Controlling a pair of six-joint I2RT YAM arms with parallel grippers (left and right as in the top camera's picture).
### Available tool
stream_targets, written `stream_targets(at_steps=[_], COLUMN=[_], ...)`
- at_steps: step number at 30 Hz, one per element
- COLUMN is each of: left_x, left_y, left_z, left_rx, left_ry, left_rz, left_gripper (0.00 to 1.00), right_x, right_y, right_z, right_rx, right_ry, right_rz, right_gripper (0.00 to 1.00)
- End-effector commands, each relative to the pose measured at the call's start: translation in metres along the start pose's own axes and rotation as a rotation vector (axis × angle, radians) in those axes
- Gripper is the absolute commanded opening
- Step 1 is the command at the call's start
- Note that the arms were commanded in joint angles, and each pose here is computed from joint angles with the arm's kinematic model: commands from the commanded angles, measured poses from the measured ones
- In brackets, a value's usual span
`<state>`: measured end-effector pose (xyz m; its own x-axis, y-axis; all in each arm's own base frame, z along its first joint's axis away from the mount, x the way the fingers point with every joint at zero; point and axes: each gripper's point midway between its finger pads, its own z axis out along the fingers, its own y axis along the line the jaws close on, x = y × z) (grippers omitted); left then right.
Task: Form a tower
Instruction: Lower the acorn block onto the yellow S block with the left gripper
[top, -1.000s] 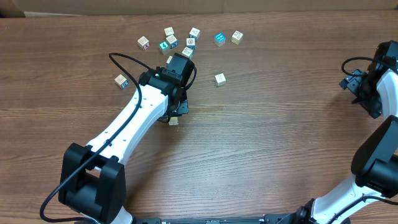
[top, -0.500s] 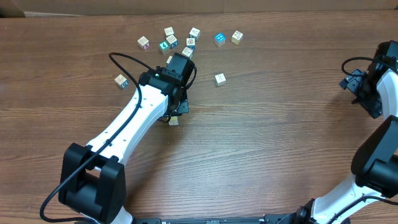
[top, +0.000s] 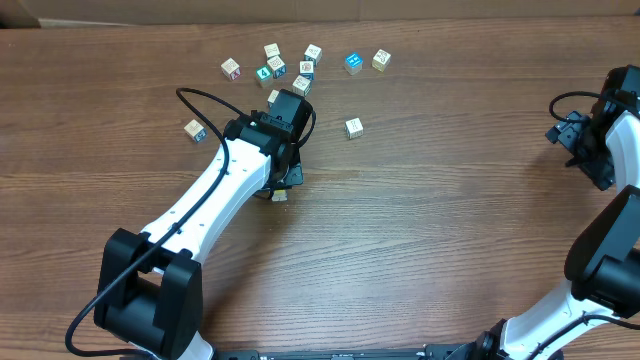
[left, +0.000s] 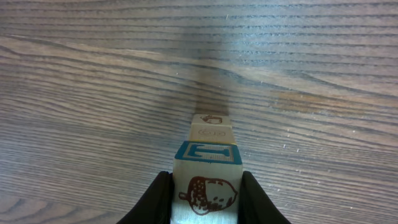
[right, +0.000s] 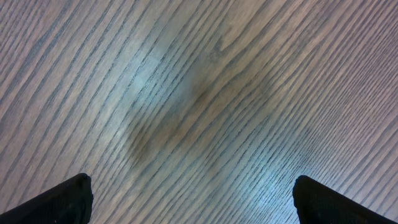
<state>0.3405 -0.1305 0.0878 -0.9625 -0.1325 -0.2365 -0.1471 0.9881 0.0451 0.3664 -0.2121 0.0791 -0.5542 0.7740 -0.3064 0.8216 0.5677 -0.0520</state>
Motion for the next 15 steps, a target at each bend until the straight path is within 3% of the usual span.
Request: stream_targets(at_steps=[1, 15], left_x=[0.0013, 0.0039], left_y=[0.0, 0.0], left_z=[0.0052, 0.0133], left_rx=[-0.022, -0.035], left_ry=[-0.001, 0.019], left_rz=[0.02, 0.036], left_gripper=[0.04, 0.04], right_x=[-0.0122, -0.0122], right_y=[0.0002, 0.0002], right_z=[-0.0141, -0.0141], right_rx=[-0.016, -0.016], right_ry=[-0.046, -0.046], right_rz=[0.01, 0.01], right_gripper=[1.0, 1.0])
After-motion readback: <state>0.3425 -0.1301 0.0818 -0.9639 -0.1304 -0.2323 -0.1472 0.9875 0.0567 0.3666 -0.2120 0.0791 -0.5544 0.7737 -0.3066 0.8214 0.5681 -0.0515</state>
